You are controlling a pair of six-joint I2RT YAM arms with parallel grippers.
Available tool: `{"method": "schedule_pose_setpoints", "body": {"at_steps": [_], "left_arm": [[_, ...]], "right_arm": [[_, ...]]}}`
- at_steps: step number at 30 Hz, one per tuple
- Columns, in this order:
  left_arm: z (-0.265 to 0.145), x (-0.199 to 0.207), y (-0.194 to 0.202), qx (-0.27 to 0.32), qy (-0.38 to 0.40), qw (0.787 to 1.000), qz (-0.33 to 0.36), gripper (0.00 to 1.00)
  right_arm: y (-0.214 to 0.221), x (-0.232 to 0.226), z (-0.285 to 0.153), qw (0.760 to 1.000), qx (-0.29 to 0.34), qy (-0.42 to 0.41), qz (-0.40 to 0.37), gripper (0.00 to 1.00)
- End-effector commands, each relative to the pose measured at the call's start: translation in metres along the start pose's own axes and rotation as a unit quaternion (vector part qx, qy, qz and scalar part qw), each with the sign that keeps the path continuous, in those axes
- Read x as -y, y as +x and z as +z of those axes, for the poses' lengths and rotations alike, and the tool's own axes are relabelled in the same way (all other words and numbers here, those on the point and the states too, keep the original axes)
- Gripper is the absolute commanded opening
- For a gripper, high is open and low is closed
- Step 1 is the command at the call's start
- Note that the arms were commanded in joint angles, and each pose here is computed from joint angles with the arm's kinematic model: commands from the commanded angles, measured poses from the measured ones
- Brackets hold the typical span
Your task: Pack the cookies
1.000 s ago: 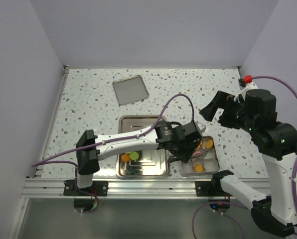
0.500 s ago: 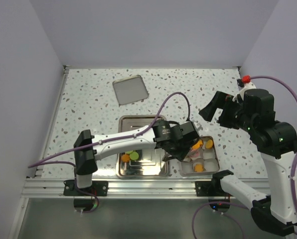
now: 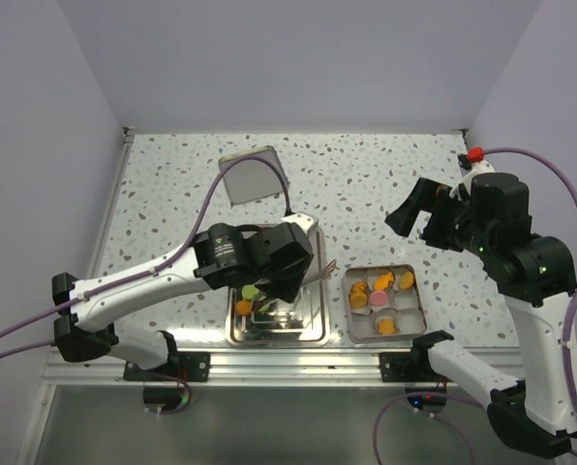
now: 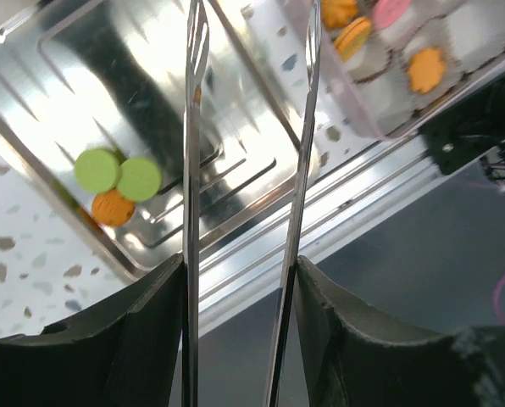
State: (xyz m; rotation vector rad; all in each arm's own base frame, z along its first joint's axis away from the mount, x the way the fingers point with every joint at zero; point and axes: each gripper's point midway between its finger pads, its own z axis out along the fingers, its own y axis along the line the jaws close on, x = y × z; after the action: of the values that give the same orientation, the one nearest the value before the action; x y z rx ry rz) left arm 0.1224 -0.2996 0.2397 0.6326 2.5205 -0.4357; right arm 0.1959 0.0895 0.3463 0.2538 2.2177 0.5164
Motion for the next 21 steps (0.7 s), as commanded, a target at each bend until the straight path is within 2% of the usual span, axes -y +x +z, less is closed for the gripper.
{"method": "schedule_pose_setpoints", "body": {"at_steps": [1,11,21], "left_arm": [[-0.004,-0.036,0.027,-0.028,-0.055,0.997,-0.035,0.57],[-0.007,-0.092,0.086,-0.068,-0.119,0.984,-0.110,0.60],[-0.004,-0.108,0.099,-0.071,-0.138,0.977,-0.149,0.62]], "right_arm": [[-0.002,-0.007,-0.002,1.000,0.006,-0.018,-0.003,0.99],[0.001,-0.009,0.002,1.000,-0.001,-0.026,0.003,0.99],[0.004,-0.010,0.001,1.000,-0.007,-0.030,0.004,0.99]]}}
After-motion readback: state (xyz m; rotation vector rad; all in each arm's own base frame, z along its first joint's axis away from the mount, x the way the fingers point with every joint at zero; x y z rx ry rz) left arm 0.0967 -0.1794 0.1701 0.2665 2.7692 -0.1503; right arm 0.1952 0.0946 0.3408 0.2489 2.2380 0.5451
